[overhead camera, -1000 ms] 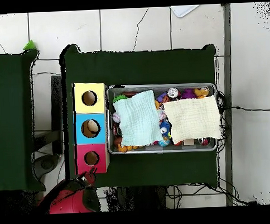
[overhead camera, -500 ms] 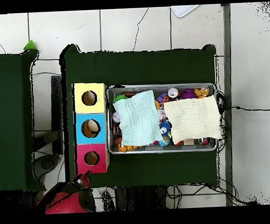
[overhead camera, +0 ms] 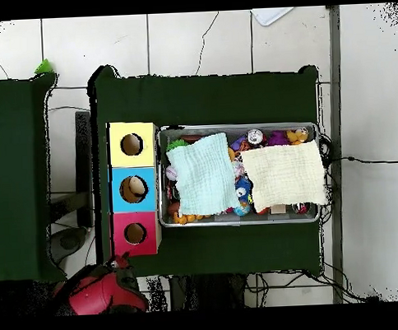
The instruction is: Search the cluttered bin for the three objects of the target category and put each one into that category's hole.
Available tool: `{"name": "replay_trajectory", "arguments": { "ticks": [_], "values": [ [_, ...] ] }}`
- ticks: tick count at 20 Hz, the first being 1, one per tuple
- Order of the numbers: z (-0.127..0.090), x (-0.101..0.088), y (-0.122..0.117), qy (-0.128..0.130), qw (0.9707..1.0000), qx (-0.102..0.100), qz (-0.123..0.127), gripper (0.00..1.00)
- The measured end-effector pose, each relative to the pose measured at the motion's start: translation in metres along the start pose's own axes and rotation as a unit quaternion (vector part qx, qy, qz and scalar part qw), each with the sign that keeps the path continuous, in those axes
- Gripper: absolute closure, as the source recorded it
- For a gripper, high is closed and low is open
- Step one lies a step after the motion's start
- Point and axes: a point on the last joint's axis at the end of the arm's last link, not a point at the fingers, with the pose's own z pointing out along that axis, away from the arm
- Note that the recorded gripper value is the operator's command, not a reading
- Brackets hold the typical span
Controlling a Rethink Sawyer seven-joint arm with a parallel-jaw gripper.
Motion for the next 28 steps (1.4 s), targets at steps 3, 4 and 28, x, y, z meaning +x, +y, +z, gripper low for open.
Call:
{"name": "replay_trajectory", "arguments": {
  "ticks": [3,4,28],
  "values": [
    [0.0045,0.0011,0.0071,0.005,1.0000,-0.005,-0.004,0.00],
    [0.0058,0.0009,0.0091,0.007,0.9999,-0.006,-0.005,0.00],
    [0.0043,-0.0058,0.0122,0.007,0.9999,-0.009,-0.009,0.00]
  ]
}}
